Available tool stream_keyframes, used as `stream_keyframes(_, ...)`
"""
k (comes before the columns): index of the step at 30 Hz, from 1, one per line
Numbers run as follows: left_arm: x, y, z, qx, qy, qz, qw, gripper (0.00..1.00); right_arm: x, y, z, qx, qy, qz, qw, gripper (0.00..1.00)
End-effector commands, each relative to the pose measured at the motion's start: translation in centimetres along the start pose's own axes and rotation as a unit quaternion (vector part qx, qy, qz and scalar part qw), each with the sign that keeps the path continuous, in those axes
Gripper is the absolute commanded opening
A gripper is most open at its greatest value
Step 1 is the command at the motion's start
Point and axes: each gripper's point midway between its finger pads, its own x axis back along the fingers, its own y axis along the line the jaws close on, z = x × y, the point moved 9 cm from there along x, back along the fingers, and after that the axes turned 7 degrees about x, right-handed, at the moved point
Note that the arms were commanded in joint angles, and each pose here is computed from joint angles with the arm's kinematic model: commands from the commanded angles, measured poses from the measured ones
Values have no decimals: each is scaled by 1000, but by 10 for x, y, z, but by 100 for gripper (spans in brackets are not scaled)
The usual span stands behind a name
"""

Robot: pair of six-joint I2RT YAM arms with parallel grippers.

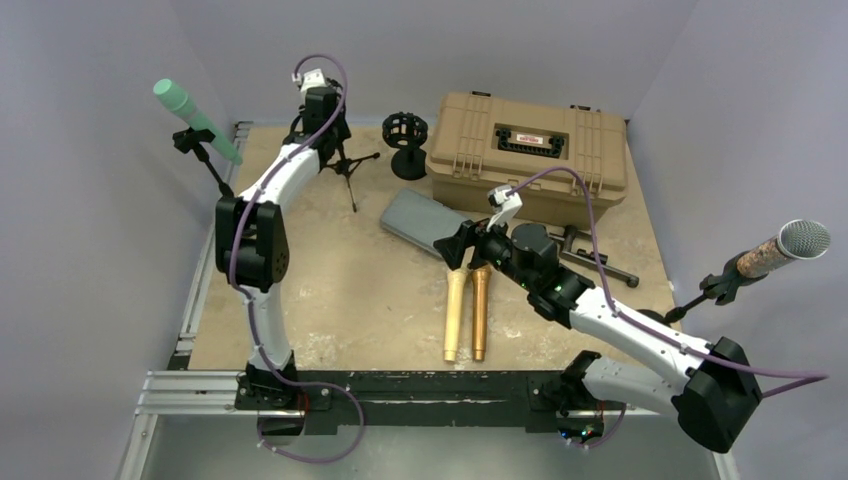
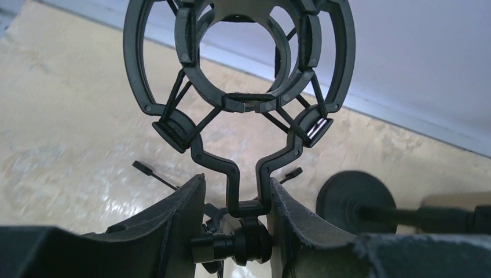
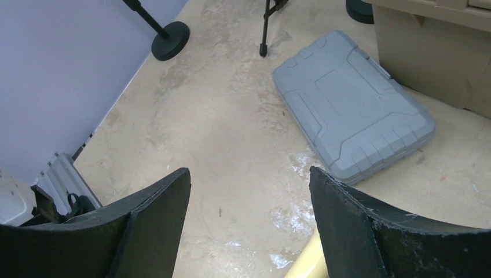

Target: Remove the microphone from the stand

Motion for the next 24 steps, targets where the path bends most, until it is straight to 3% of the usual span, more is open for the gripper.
stream_keyframes(1,-12,-25,-29,2,-12,54,998,2,2,-4,-8,9,-15,5,1000,74)
stream_keyframes(6,6,-24,-37,-3,9,56,998,59,4,-3,-10,5,-15,2,1000,74)
stream_keyframes(9,35,-14,-53,6,13,51,999,74,7,-1,-13,1,-21,-1,1000,74)
stream_keyframes(12,70,-9,-62,9,25,71,997,83,8,1,-12,-2,-18,-14,1000,74)
stream_keyframes(19,161,11,-64,6,69,106,992,88,9,5,-12,-11,-12,-29,999,74)
stream_keyframes(24,222,43,-73,-10,31,89,995,94,10,6,-12,-13,-12,-37,999,73)
